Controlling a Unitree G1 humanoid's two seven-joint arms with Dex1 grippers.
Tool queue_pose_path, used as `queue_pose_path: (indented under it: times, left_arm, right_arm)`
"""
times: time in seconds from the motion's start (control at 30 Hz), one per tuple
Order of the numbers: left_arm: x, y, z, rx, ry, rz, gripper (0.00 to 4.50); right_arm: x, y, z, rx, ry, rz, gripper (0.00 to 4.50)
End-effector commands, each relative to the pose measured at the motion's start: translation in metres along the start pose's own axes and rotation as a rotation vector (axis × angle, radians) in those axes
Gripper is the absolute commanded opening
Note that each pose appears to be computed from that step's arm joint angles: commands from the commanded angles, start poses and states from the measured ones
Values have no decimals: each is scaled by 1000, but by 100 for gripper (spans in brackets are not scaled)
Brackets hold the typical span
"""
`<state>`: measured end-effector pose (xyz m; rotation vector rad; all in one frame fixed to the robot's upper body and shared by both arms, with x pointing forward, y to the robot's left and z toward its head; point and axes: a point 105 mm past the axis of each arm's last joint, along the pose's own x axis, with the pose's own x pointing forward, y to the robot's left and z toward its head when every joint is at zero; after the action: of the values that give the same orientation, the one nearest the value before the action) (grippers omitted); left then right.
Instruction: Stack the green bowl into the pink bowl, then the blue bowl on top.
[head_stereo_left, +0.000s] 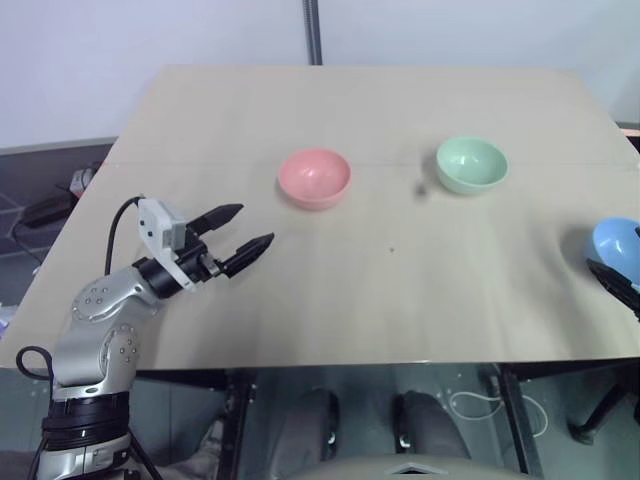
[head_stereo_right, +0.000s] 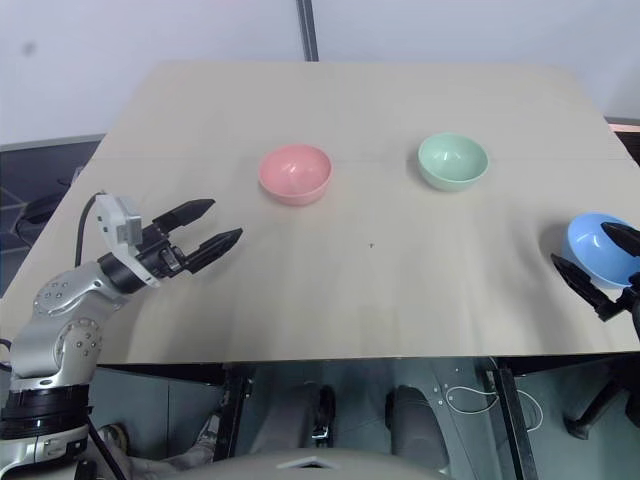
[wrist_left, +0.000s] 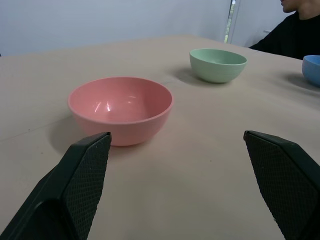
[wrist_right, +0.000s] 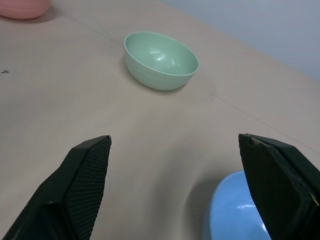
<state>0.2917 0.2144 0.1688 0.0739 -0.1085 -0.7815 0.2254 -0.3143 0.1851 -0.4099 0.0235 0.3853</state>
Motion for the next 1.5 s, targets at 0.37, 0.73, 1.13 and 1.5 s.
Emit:
queue_pose_path:
  times: [0.37, 0.73, 1.13, 1.5]
  left_arm:
    - [35, 7, 32, 320, 89, 40, 450]
    - [113, 9, 19, 921, 499, -190, 450]
    - [160, -1, -3, 1086, 553, -392, 102]
    - [151, -89, 13, 928, 310, -802, 9]
  right_arm:
    - [23, 20, 15, -21, -104, 87, 444]
    - [72, 100, 42, -24, -244, 343, 444]
    - [68, 106, 45, -43, -248, 299, 450]
    - [56, 104, 37, -37, -213, 220, 450]
